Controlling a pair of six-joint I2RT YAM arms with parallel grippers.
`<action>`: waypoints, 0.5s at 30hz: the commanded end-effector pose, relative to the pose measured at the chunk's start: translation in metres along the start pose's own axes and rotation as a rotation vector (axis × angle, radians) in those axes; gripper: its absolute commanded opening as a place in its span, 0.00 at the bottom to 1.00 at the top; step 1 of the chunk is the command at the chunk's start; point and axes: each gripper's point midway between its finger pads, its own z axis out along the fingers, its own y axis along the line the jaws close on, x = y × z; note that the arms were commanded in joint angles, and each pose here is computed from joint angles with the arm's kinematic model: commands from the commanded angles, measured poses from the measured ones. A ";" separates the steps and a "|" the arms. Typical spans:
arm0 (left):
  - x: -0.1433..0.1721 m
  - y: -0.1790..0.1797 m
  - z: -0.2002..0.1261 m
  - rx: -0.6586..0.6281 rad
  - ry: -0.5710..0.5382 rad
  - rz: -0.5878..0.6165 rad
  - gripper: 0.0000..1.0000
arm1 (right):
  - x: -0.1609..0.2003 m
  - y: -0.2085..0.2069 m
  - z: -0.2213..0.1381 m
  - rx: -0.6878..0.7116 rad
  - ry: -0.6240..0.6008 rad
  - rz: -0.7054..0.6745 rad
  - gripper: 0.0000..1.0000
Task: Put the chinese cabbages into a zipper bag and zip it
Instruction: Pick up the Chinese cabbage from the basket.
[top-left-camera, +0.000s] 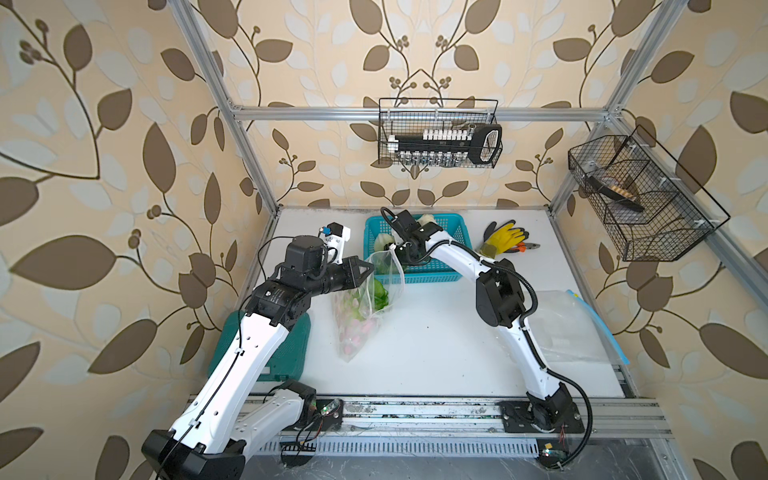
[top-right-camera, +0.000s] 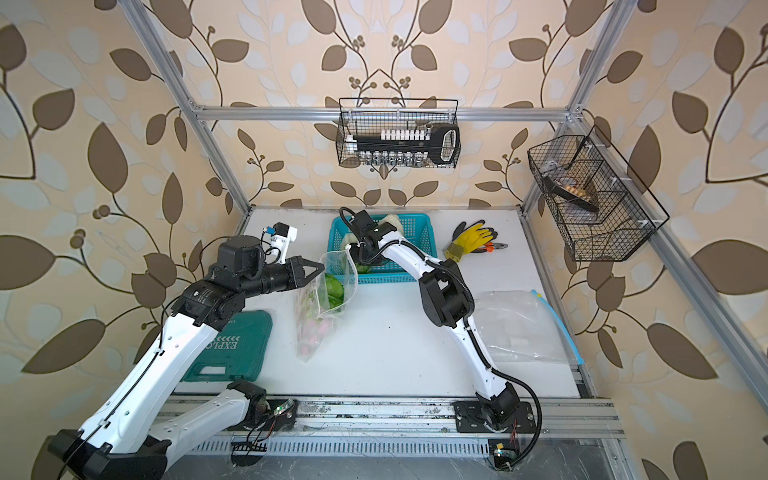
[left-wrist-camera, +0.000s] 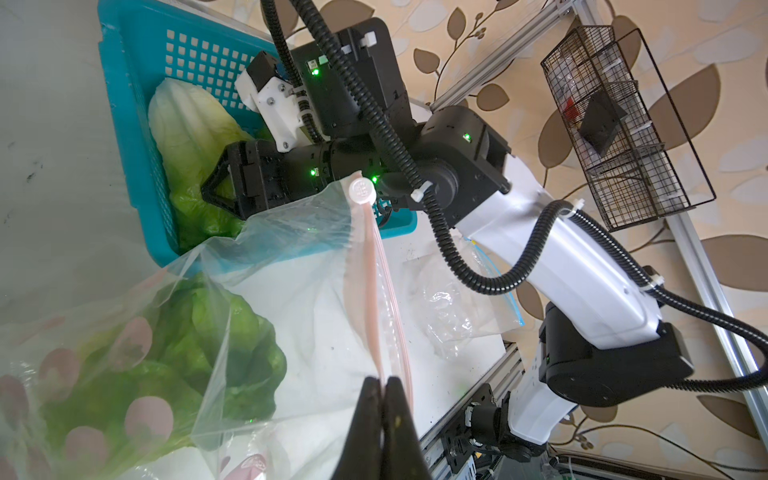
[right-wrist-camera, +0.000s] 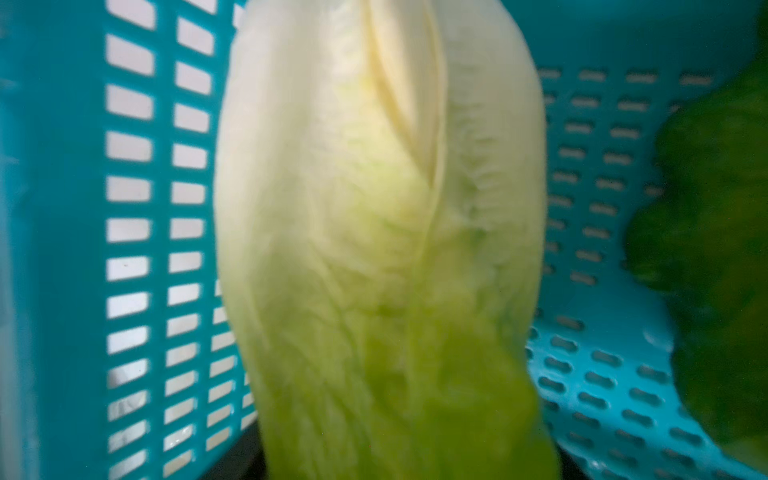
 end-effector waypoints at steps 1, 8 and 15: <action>-0.003 -0.008 -0.001 0.041 -0.015 0.013 0.00 | -0.012 0.015 -0.029 -0.079 -0.053 -0.041 0.31; 0.002 0.002 -0.001 -0.002 -0.014 0.029 0.00 | -0.030 0.027 -0.124 -0.217 -0.169 -0.056 0.06; -0.016 0.000 -0.021 -0.096 -0.065 0.153 0.00 | 0.010 0.002 -0.207 -0.213 -0.156 -0.101 0.04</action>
